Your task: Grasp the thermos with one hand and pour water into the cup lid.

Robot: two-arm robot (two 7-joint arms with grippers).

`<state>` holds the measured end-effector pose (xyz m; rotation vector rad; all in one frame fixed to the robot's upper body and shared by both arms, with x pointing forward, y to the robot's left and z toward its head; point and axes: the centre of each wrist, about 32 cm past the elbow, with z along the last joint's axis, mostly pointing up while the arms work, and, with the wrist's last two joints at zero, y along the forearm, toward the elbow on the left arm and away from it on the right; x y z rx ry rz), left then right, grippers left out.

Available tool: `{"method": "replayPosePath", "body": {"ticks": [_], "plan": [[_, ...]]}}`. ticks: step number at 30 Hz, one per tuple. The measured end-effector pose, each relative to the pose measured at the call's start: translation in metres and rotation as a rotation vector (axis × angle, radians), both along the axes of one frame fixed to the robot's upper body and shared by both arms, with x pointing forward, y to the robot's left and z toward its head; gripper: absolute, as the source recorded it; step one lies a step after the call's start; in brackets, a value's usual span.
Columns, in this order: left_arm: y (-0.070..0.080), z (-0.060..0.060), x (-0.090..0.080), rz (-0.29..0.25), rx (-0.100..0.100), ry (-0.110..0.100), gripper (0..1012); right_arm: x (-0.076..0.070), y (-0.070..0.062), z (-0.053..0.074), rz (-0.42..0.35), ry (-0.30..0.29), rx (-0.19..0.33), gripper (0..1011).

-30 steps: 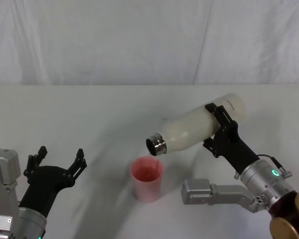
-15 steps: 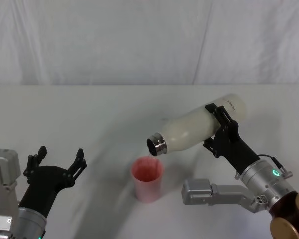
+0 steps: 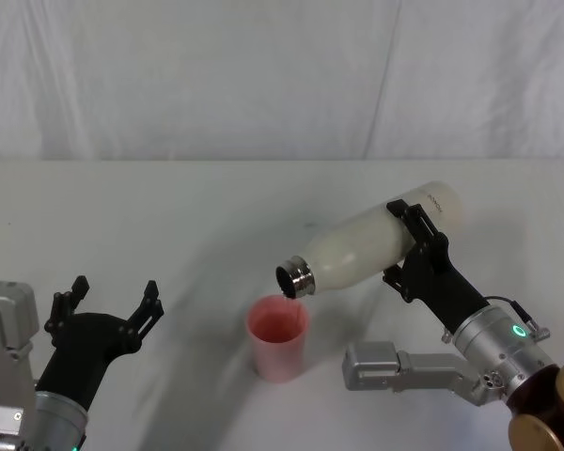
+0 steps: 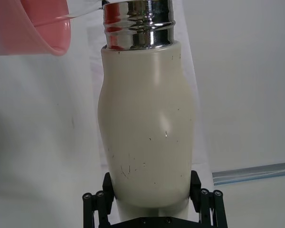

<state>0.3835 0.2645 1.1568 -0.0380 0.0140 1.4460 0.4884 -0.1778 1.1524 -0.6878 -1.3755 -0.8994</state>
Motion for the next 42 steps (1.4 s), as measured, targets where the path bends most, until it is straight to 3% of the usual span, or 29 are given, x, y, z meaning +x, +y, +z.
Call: {"method": "replayPosePath", "body": {"ticks": [42], "plan": [[0.0000,0.0000,0.0000,0.000,0.000,0.000,1001,-0.0012,-0.0006,0.0010,-0.001,-0.009,-0.008,956]]}}
